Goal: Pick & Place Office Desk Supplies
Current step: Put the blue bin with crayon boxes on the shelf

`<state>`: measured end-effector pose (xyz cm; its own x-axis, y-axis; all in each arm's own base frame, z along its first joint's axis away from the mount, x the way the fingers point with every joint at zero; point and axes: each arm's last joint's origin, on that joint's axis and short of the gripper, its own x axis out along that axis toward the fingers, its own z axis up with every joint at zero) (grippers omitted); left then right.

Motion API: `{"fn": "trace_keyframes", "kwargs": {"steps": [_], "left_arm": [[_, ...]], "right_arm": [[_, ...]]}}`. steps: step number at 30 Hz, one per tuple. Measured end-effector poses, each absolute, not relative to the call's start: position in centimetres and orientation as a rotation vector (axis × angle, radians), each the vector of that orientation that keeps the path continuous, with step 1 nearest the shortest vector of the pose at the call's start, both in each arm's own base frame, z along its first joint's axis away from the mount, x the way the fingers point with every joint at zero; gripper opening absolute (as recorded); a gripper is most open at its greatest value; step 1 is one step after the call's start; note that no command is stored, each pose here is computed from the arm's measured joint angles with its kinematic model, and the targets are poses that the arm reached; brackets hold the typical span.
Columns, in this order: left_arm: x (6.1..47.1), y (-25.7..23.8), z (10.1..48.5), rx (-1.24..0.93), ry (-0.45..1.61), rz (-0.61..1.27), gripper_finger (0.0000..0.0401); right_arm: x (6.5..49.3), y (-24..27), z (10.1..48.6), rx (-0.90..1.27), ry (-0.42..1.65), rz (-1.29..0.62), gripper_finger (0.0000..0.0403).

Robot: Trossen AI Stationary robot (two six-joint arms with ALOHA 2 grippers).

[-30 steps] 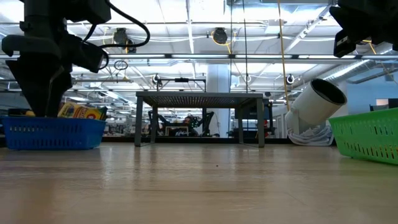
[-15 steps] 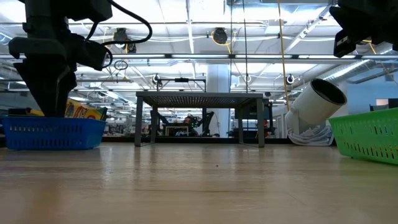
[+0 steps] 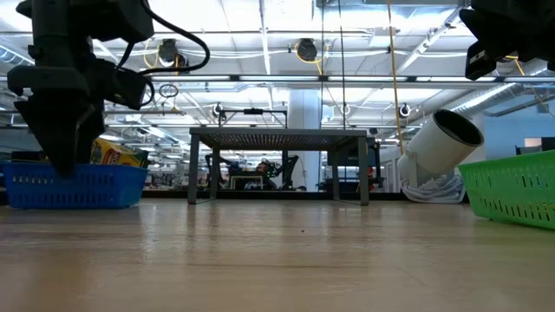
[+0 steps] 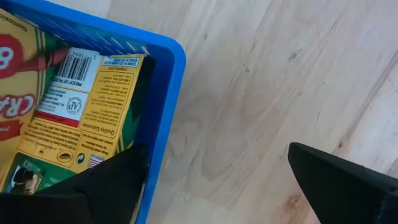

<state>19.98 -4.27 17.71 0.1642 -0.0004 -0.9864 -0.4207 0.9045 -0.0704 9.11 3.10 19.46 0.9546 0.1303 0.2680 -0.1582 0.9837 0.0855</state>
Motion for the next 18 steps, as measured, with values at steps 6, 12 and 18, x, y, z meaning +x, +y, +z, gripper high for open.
{"fn": "trace_keyframes", "kwargs": {"steps": [6, 12, 18], "left_arm": [[20.04, -4.23, 17.71, -0.369, 1.367, 0.329, 0.0395], [20.03, -4.33, 17.72, -0.406, 1.360, 0.360, 0.0395], [20.05, -4.35, 17.71, -0.429, 1.354, 0.377, 0.0395]], "right_arm": [[9.11, 3.10, 19.46, 0.107, -0.265, 0.147, 0.0066], [9.11, 3.10, 19.46, 0.107, -0.265, 0.147, 0.0066], [9.10, 3.10, 19.46, 0.106, -0.265, 0.147, 0.0066]]}}
